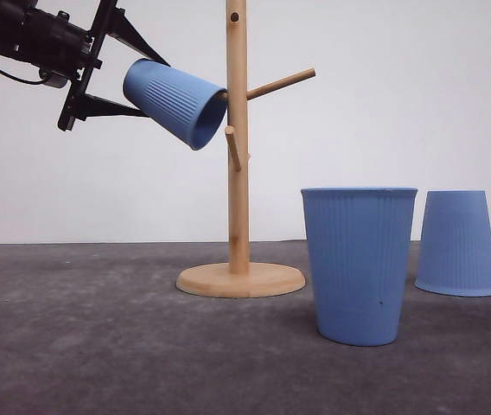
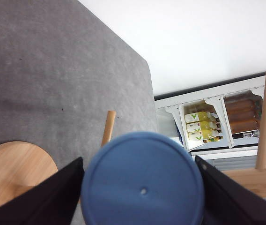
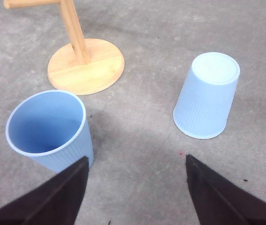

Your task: Place three cups

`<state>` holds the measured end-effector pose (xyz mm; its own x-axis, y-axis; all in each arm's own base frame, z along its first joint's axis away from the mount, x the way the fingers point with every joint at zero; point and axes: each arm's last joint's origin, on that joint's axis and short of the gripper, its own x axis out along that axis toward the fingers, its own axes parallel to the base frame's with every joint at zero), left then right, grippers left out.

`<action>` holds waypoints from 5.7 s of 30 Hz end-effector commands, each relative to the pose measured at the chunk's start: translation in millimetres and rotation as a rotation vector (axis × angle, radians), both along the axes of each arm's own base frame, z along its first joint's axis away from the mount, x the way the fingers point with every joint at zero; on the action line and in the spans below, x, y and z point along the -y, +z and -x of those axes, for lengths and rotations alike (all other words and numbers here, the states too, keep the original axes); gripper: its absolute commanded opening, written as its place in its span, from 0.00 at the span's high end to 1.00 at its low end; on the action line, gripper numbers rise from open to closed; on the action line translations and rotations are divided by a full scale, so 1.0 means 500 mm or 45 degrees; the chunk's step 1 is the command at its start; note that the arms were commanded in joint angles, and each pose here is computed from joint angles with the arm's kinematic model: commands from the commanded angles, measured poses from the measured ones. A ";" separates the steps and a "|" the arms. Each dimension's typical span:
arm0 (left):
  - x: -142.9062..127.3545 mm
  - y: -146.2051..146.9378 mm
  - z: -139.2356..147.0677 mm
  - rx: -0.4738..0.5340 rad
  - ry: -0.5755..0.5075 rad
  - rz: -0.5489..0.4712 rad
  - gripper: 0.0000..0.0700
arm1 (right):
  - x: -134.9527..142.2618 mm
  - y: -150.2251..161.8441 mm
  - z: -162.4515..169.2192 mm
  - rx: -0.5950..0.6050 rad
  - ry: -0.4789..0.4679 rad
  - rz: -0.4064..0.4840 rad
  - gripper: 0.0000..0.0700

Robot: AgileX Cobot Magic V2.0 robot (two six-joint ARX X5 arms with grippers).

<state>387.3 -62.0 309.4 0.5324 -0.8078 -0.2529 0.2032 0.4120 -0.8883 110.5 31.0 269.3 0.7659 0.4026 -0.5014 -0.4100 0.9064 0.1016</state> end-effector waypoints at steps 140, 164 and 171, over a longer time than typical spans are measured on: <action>-0.113 -0.062 0.397 0.219 0.269 -0.876 0.28 | 0.026 0.105 -0.368 -0.500 -0.112 -0.504 0.53; -0.113 -0.061 0.396 0.223 0.271 -0.876 0.28 | 0.008 0.146 -0.464 -0.370 0.304 -1.046 0.53; -0.113 -0.061 0.396 0.224 0.271 -0.875 0.28 | -0.015 0.105 -0.491 -0.433 0.340 -1.025 0.53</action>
